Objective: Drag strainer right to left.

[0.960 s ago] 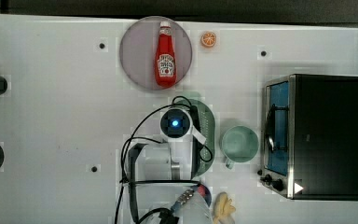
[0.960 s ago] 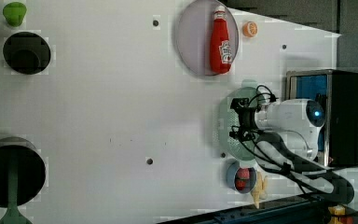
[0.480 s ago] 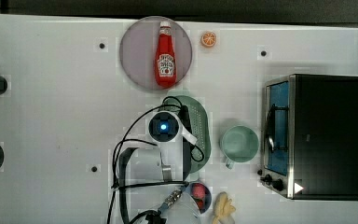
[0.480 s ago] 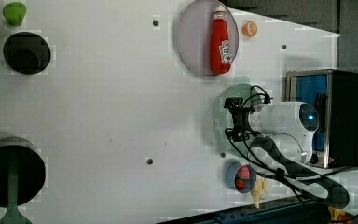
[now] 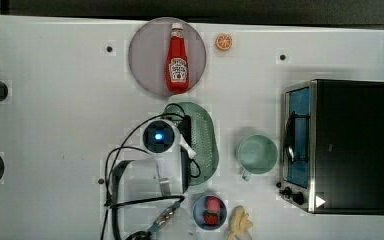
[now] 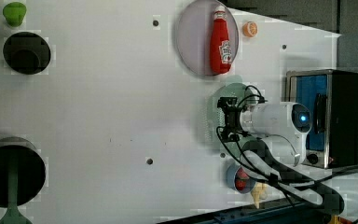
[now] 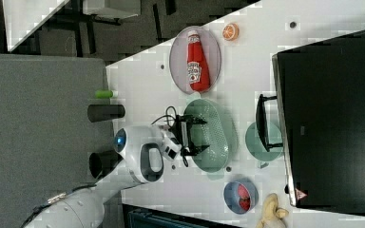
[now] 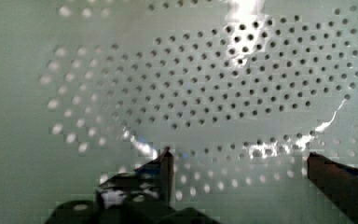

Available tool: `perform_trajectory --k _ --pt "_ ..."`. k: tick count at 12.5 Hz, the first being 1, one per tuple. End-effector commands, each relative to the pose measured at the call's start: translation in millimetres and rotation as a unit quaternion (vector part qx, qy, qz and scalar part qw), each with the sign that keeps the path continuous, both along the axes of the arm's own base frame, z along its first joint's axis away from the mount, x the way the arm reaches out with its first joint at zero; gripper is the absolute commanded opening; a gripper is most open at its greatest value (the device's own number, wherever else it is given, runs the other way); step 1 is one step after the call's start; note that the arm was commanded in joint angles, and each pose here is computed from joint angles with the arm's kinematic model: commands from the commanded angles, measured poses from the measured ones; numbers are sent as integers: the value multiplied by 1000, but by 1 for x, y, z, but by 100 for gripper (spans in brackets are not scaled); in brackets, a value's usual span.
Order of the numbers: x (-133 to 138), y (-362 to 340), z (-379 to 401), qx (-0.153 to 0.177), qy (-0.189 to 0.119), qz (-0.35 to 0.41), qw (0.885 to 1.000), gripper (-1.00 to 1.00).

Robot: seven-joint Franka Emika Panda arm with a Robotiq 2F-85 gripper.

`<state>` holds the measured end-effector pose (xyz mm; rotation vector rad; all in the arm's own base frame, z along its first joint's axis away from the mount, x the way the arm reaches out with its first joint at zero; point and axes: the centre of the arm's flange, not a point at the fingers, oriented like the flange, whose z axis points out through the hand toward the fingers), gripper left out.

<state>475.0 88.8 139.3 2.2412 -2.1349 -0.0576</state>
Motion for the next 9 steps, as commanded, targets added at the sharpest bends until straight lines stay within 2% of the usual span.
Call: perform_trajectory --k 1,9 --pt "-5 70 6 4 -6 4 1000 100" --pt "-1 147 3 32 0 12 999 100"
